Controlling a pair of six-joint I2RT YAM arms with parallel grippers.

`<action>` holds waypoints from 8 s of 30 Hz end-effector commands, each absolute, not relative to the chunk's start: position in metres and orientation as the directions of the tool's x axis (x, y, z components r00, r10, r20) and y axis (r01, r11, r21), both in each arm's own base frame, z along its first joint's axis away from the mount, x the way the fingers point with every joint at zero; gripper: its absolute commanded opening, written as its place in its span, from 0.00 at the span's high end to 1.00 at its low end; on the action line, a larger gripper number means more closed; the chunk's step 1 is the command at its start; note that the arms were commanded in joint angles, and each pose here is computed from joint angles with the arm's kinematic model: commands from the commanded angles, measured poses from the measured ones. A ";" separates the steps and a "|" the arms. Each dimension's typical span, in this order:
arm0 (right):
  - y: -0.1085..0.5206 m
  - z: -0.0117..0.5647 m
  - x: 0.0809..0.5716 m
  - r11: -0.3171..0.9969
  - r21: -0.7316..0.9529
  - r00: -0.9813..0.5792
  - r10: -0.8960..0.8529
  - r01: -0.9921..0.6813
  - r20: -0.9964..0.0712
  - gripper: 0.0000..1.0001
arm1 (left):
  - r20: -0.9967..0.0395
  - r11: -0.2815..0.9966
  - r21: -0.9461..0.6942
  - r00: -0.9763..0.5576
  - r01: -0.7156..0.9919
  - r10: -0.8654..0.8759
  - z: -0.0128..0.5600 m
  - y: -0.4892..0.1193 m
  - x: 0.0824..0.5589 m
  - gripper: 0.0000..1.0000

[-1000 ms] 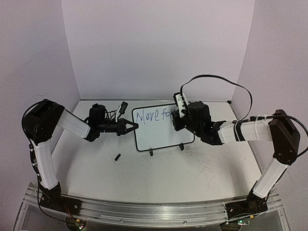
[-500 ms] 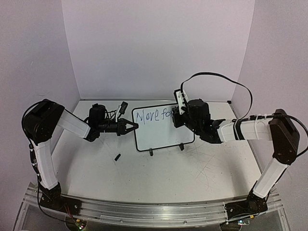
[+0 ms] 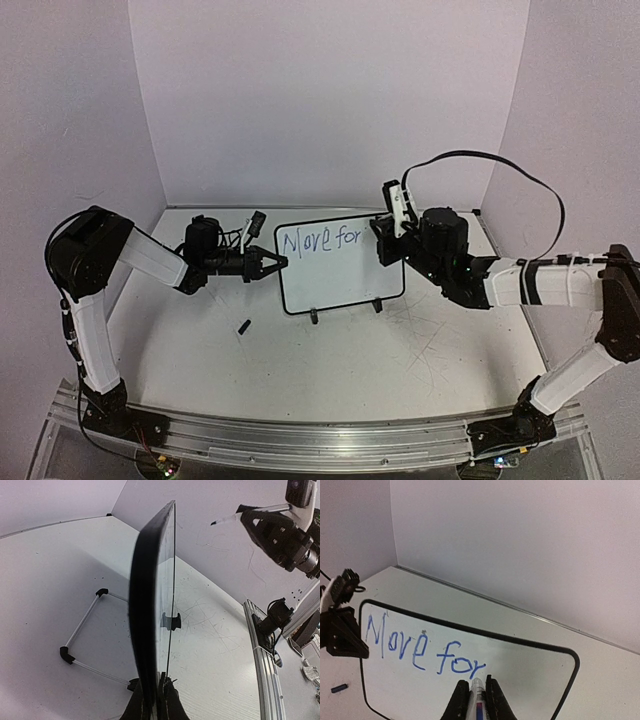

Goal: Write a sentence on the whiteboard
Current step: Write on the whiteboard with the whiteboard marker without the cap.

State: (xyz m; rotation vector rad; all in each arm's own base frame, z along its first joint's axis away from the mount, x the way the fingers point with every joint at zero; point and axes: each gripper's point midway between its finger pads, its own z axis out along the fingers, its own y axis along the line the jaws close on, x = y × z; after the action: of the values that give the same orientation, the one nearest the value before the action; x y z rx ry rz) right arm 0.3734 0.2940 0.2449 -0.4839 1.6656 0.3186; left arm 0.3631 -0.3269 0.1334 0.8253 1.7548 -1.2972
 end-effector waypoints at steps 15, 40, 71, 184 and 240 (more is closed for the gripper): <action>0.294 0.250 0.391 0.886 -0.084 -0.103 -0.146 -0.456 -0.984 1.00 | -0.896 0.406 -0.370 -0.437 0.836 0.083 0.119 -0.319 0.378 1.00; 0.293 0.237 0.409 0.900 -0.104 -0.108 -0.164 -0.423 -0.980 1.00 | -0.893 0.418 -0.368 -0.440 0.831 0.088 0.116 -0.319 0.382 1.00; 0.286 0.210 0.410 0.915 -0.098 -0.171 -0.177 -0.392 -0.969 1.00 | -0.895 0.416 -0.363 -0.436 0.834 0.093 0.117 -0.320 0.381 1.00; 0.276 0.212 0.424 0.927 -0.035 -0.192 -0.113 -0.372 -0.975 1.00 | -0.896 0.416 -0.354 -0.432 0.838 0.107 0.116 -0.321 0.380 1.00; 0.253 0.207 0.420 0.956 -0.073 -0.210 -0.136 -0.285 -0.968 1.00 | -0.896 0.413 -0.354 -0.432 0.839 0.108 0.117 -0.322 0.380 1.00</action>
State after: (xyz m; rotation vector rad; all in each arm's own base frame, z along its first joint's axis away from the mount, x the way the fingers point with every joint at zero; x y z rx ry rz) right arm 0.4216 0.2605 0.2116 -0.3414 1.7699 0.1404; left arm 0.3614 -0.3337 0.1336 0.8327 1.7639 -1.2537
